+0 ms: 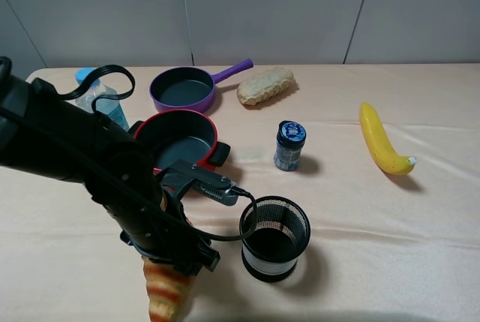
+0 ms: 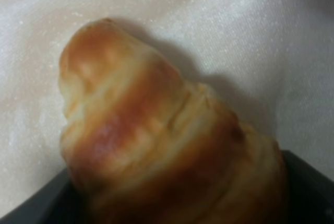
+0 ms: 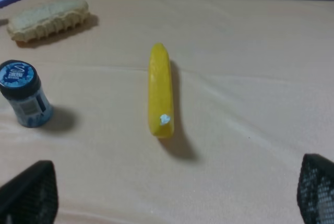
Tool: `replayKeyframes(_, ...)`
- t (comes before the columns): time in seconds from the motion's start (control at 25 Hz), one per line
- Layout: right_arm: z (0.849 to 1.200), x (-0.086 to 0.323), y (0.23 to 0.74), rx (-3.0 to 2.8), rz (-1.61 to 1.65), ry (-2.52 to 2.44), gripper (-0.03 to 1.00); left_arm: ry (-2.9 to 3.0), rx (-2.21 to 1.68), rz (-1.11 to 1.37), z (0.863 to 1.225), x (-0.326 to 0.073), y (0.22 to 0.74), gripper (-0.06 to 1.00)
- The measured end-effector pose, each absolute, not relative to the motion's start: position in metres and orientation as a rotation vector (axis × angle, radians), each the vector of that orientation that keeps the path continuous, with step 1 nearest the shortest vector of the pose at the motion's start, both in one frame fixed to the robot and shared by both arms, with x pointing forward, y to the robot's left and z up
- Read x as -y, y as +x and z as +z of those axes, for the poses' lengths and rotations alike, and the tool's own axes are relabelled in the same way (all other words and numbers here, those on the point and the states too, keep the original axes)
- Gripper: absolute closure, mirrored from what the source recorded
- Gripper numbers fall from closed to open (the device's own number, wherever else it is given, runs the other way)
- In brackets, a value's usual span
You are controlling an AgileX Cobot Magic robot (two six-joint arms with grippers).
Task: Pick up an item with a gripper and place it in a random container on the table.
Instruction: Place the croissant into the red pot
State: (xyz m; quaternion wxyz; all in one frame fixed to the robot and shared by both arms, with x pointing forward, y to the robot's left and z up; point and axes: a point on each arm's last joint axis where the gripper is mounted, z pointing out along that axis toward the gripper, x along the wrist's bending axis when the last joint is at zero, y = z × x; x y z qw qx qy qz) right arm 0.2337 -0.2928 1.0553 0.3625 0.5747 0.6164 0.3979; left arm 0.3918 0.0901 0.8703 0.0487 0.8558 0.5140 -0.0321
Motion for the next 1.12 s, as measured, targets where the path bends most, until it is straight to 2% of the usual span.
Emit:
replayKeyframes(0.44, 1.055, 0.293, 0.234, -1.587, 1.025, 1.480, 0.27, 2.608, -1.588, -0.107, 0.872, -0.089, 0.392, 0.26)
replayKeyframes(1.12, 1.055, 0.292, 0.234, -1.589, 1.034, 1.482, 0.27, 2.576, -1.585, -0.147, 0.916, -0.094, 0.385, 0.26)
